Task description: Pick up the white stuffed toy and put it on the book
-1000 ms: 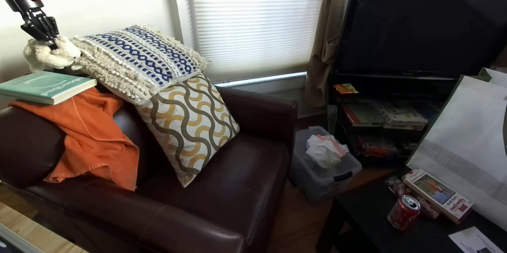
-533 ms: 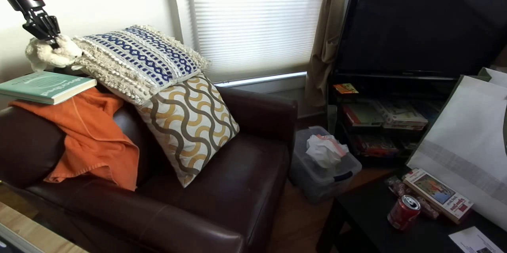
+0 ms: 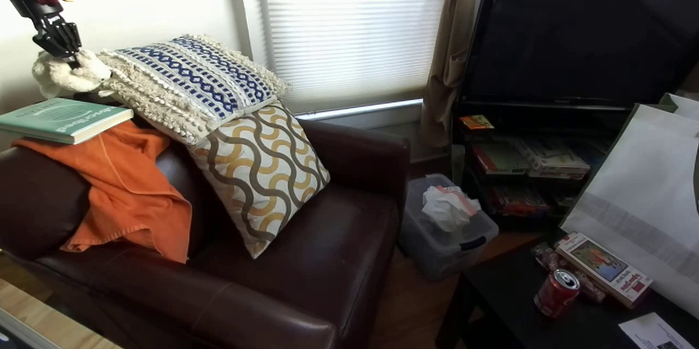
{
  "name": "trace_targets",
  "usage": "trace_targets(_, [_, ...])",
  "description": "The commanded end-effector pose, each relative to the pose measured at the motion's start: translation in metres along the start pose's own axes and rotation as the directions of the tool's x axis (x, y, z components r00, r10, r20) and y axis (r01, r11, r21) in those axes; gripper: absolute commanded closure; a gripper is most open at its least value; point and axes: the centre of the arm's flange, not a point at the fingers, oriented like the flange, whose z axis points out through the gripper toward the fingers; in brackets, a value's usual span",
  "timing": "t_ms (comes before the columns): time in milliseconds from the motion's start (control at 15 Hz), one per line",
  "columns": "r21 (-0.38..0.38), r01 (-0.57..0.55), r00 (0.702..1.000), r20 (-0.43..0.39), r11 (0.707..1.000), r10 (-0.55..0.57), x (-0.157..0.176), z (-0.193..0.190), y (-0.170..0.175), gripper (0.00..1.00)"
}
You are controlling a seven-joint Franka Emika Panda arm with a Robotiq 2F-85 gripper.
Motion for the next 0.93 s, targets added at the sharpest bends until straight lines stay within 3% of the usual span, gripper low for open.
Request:
trace_targets(0, [0.031, 0.113, 0.992, -0.053, 0.993, -0.112, 0.017, 0.008, -0.006, 0.97])
trace_targets(333, [0.034, 0.225, 0.973, -0.063, 0.974, -0.223, 0.032, 0.017, -0.012, 0.97])
trace_targets(800, [0.112, 0.222, 0.974, -0.078, 0.968, -0.214, 0.034, 0.037, -0.024, 0.97])
trace_targets(867, [0.12, 0.222, 0.973, -0.084, 0.968, -0.213, 0.034, 0.038, -0.026, 0.62])
